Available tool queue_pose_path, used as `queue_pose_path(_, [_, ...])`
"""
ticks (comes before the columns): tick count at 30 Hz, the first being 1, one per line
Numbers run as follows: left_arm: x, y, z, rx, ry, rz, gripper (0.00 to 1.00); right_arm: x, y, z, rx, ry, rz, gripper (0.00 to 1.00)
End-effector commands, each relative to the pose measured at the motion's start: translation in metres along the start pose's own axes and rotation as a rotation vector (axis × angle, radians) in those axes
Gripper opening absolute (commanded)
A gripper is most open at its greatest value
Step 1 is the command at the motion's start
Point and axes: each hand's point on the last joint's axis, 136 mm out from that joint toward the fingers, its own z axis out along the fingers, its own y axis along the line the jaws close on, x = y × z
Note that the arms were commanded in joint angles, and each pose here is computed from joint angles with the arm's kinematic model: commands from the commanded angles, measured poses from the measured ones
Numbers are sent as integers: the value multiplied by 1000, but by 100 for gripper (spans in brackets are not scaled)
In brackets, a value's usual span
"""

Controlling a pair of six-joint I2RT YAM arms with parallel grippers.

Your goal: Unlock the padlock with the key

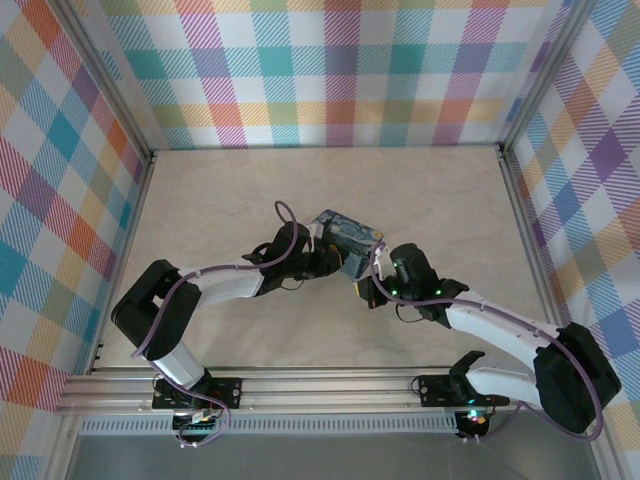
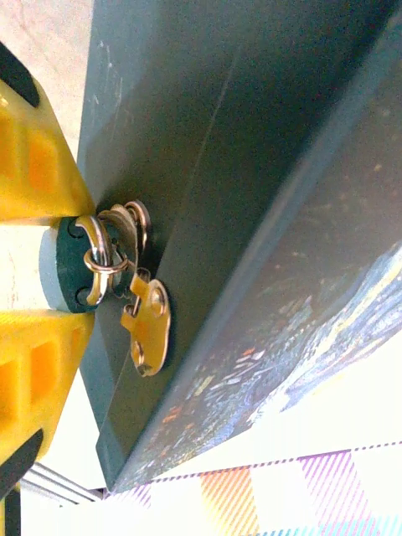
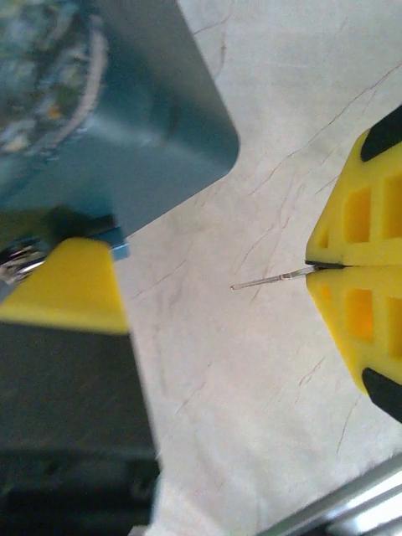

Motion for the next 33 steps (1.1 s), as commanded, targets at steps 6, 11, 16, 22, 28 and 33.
queue_pose_path(6, [-7,-28,-9,62,2,-31,26,-8,-2,17,36,-66,-98,2])
queue_pose_path(11, [-5,-29,-10,64,12,-38,26,-15,-1,23,32,-81,-126,2])
queue_pose_path(16, [-5,-30,-11,64,14,-37,26,-19,-1,29,26,-90,-133,2])
queue_pose_path(22, [-4,-31,-10,61,16,-37,26,-19,-1,34,27,-91,-126,2])
queue_pose_path(28, [-3,-32,-8,60,18,-39,25,-21,-4,36,38,-97,-113,2])
queue_pose_path(33, [-2,-32,-8,59,18,-41,25,-21,-7,37,58,-96,-100,2])
